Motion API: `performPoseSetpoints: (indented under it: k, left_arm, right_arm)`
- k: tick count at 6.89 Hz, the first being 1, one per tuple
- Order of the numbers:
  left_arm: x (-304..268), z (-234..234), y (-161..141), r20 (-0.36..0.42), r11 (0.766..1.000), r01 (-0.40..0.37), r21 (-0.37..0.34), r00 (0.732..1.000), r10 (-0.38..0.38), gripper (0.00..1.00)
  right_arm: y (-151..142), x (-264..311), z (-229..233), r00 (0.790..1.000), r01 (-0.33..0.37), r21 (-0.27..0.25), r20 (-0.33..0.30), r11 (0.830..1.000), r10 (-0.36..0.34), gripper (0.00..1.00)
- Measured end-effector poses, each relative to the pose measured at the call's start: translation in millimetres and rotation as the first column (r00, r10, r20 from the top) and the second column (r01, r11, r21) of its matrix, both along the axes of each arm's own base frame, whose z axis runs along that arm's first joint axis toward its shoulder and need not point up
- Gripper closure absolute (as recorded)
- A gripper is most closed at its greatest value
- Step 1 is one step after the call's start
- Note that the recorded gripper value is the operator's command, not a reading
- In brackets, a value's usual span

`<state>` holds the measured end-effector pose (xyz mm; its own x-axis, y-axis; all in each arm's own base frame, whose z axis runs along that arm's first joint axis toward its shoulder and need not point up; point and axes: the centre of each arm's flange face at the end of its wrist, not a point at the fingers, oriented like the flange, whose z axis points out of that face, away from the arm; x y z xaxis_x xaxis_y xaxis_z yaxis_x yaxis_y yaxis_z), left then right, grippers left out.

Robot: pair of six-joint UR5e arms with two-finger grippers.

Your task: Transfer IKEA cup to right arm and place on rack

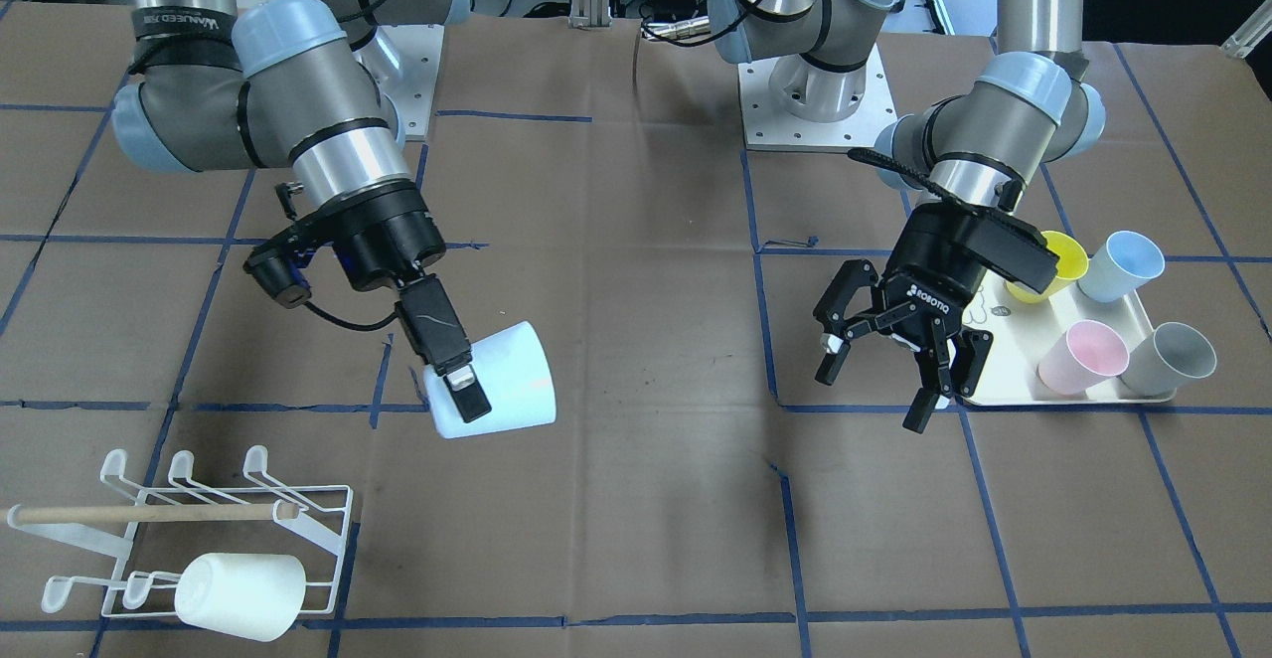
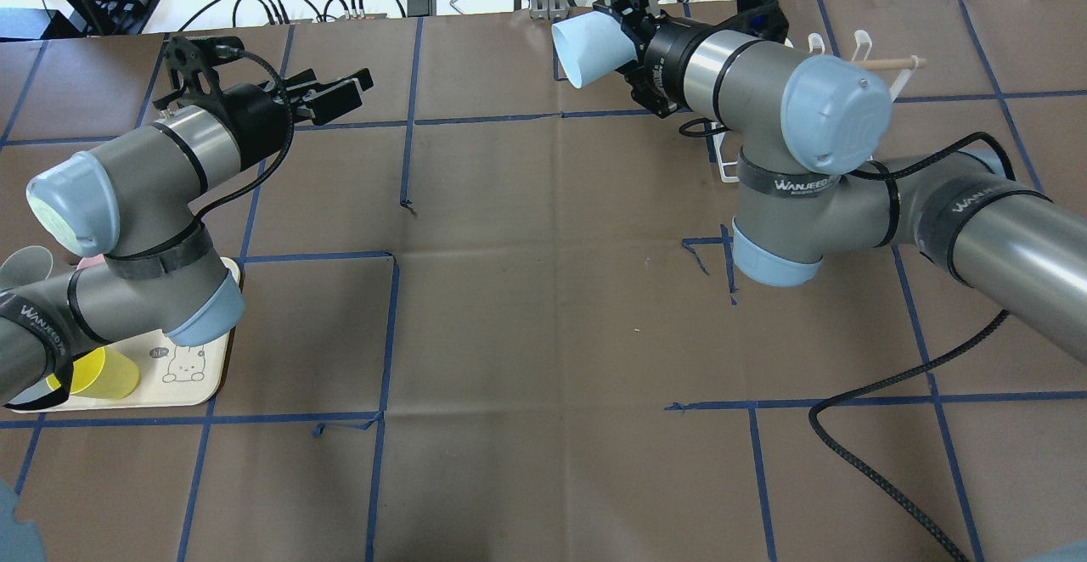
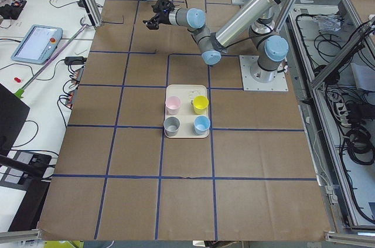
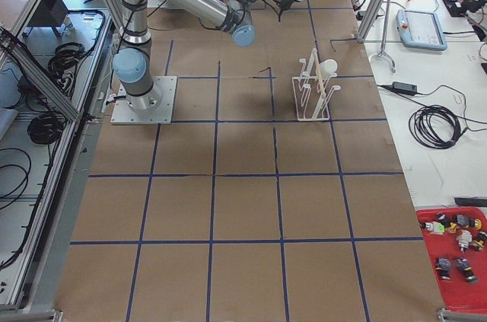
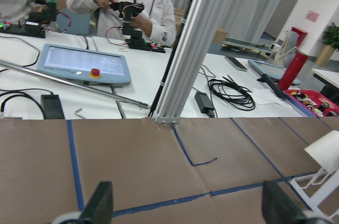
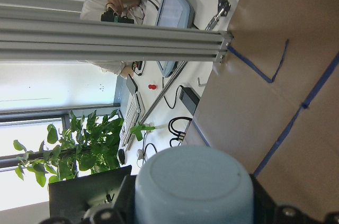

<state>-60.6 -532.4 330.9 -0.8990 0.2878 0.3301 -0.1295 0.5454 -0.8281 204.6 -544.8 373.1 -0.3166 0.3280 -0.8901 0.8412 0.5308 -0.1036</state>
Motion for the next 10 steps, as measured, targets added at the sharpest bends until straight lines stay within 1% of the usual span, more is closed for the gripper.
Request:
performPoseSetpoints:
  k: [1, 2, 3, 4, 5, 6, 7, 8, 9, 10]
  left_arm:
    - [-14.1, 0.5, -16.7, 0.069, 0.992, -0.078, 0.104, 0.995, 0.071, 0.01]
    - [-38.4, 5.2, -29.6, 0.169, 0.965, -0.147, 0.215, 0.979, 0.112, 0.01]
    - [-64.4, 20.9, -37.1, 0.259, 0.926, -0.200, 0.321, 0.959, 0.118, 0.01]
    - [-83.6, 46.7, -39.0, 0.322, 0.866, -0.234, 0.441, 0.942, 0.090, 0.01]
    - [-92.1, 79.2, -33.2, 0.353, 0.782, -0.243, 0.574, 0.935, 0.032, 0.01]
    - [-89.4, 106.3, -22.3, 0.361, 0.697, -0.239, 0.676, 0.932, -0.031, 0.01]
    - [-77.8, 123.0, -11.5, 0.361, 0.638, -0.231, 0.734, 0.929, -0.079, 0.01]
    - [-64.4, 132.6, 0.5, 0.358, 0.603, -0.230, 0.764, 0.928, -0.101, 0.01]
    - [-56.2, 135.9, 12.5, 0.358, 0.579, -0.230, 0.782, 0.927, -0.116, 0.01]
    - [-50.8, 134.8, 20.0, 0.361, 0.565, -0.233, 0.791, 0.924, -0.126, 0.01]
  right_arm:
    - [-10.2, -28.0, 1.0, 0.986, -0.047, -0.085, -0.164, 0.995, 0.033, 0.91]
    - [-18.4, -53.4, 1.3, 0.942, -0.110, -0.151, -0.332, 0.982, 0.054, 0.91]
    - [-27.4, -80.5, 2.7, 0.888, -0.145, -0.189, -0.458, 0.971, 0.044, 0.91]
    - [-40.5, -113.2, 3.3, 0.821, -0.168, -0.212, -0.571, 0.963, 0.018, 0.91]
    - [-59.0, -149.4, -1.9, 0.727, -0.210, -0.219, -0.687, 0.953, 0.002, 0.91]
    - [-78.3, -184.1, -9.9, 0.627, -0.254, -0.210, -0.779, 0.944, -0.004, 0.91]
    - [-93.7, -216.3, -14.8, 0.544, -0.284, -0.199, -0.839, 0.938, -0.014, 0.91]
    - [-104.4, -245.6, -18.1, 0.476, -0.301, -0.188, -0.879, 0.935, -0.023, 0.90]
    - [-112.0, -270.7, -21.8, 0.415, -0.315, -0.173, -0.909, 0.933, -0.029, 0.90]
    - [-117.5, -288.4, -29.9, 0.361, -0.332, -0.150, -0.933, 0.931, -0.021, 0.90]
